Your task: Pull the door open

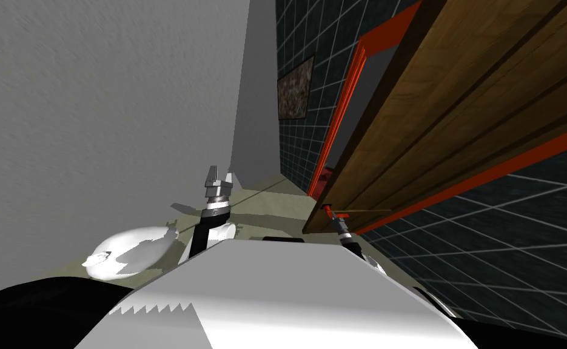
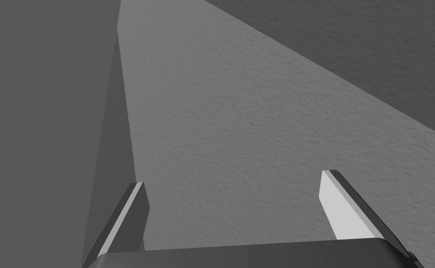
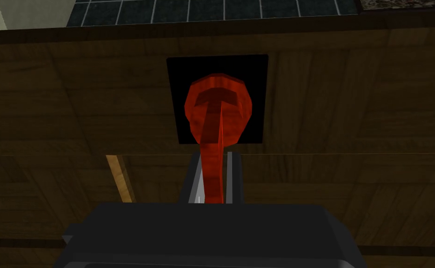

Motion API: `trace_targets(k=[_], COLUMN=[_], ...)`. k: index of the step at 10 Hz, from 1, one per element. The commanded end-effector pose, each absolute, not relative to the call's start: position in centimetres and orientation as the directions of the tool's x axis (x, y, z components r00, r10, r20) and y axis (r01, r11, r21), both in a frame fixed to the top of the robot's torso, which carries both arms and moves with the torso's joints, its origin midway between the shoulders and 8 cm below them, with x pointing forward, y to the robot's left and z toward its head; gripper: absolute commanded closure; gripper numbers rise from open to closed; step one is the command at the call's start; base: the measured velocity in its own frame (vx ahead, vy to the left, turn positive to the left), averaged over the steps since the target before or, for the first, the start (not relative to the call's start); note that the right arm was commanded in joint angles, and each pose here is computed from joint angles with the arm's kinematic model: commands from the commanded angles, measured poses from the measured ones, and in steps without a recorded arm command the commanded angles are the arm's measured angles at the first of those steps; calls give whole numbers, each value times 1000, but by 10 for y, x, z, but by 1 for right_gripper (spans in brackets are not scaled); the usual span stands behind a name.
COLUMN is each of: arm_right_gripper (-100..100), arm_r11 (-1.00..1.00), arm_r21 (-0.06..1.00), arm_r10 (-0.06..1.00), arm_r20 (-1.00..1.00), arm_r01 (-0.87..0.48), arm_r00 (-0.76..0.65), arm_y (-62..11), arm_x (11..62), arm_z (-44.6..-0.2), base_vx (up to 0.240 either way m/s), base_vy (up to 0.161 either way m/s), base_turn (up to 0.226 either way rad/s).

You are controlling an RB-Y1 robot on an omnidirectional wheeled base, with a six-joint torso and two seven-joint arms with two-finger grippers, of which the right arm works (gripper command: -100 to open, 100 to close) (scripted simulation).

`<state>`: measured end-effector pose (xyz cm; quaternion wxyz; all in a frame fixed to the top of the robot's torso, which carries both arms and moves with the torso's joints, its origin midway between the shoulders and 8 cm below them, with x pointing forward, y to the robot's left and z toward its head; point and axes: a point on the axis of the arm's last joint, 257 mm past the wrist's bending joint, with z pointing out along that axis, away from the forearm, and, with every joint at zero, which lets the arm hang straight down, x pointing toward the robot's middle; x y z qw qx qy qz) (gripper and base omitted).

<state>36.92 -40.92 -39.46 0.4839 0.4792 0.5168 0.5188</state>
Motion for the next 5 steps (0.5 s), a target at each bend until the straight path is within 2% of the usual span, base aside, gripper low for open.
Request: trace_targets(k=[1,2,3,5], arm_right_gripper=[100,100,100,100], arm_r11=[0,0,0,0], arm_r21=[1000,1000,1000,1000], arm_r10=[997,997,997,997], arm_r20=[0,0,0,0], arm_r01=[-1,-1,-1,-1], arm_r00=[-76,-74,-74,-71], arm_y=[-400,-397,-397,-389], arm_x=[378,384,384,399], arm_z=[-397,-397,-397,-396], base_vx=[-223,-259,-140,-157], base_vy=[-76,-75,-63,-79], base_turn=[146,145,32,128])
